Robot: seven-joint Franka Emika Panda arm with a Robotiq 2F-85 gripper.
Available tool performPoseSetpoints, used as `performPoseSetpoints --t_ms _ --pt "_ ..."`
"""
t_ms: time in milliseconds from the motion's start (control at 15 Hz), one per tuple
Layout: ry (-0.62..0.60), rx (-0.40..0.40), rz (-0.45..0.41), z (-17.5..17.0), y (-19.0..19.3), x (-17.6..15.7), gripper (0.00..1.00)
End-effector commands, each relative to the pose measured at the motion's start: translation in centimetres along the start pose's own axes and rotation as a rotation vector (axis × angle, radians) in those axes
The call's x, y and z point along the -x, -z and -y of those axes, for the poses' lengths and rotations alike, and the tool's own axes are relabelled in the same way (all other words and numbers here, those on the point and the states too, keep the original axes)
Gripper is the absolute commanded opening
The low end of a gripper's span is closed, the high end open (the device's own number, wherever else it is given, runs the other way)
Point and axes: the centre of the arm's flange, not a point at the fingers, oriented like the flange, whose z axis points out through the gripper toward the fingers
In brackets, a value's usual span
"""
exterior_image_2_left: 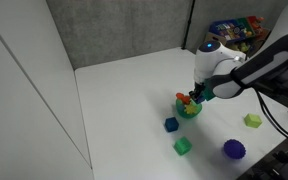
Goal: Pick up the blue block on the right and put it in the green bowl.
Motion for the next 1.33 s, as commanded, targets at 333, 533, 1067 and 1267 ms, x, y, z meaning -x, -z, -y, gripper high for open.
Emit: performPoseSetpoints --t_ms 333,533,1067,1267 --pt "0.019 0.054 0.007 2.7 -1.1 -0.1 0.3" --pt "0.035 0.054 0.005 3.7 0.1 -0.1 0.81" --pt "0.043 0.001 -0.037 4.2 7.3 -1.2 1.0" --pt "0.029 -0.046 -0.042 3.6 11.2 -1.9 1.0"
